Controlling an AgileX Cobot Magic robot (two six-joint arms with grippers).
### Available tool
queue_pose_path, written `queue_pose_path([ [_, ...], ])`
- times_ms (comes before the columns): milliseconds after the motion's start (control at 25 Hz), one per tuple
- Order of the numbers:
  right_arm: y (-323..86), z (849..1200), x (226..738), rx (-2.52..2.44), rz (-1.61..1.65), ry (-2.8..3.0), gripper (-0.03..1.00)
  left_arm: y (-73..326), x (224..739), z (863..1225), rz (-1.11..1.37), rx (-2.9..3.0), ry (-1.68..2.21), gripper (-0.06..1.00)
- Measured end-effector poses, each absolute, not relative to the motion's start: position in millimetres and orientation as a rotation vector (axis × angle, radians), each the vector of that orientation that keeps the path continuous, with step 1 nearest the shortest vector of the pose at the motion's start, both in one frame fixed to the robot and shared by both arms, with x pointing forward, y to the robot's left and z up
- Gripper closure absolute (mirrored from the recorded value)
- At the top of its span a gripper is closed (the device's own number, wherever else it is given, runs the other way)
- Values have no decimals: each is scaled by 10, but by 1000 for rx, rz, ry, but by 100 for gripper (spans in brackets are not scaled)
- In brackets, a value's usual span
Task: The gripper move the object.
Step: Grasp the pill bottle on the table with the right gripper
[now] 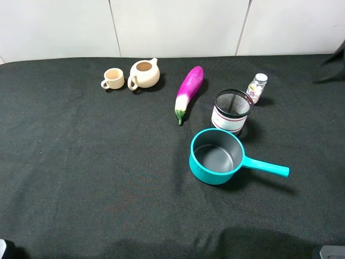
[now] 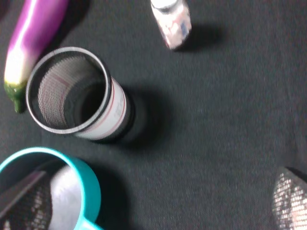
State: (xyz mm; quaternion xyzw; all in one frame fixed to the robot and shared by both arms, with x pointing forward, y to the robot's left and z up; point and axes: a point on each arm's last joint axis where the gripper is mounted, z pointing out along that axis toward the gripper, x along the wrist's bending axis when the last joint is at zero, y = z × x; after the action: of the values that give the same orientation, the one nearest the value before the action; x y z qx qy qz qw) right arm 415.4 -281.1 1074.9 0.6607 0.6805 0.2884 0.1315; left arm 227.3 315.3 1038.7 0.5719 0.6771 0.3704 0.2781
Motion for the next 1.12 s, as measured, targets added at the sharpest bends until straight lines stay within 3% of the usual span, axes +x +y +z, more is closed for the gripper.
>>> queue_pose_path([
  [800,-2829,11304,5186,1861,889,1942,27,3153,2273,10387,994,1535,1817,23],
  [1120,-2819,11249,5639,1846,841,1969,27,3153,2273,10387,994,1535,1817,23],
])
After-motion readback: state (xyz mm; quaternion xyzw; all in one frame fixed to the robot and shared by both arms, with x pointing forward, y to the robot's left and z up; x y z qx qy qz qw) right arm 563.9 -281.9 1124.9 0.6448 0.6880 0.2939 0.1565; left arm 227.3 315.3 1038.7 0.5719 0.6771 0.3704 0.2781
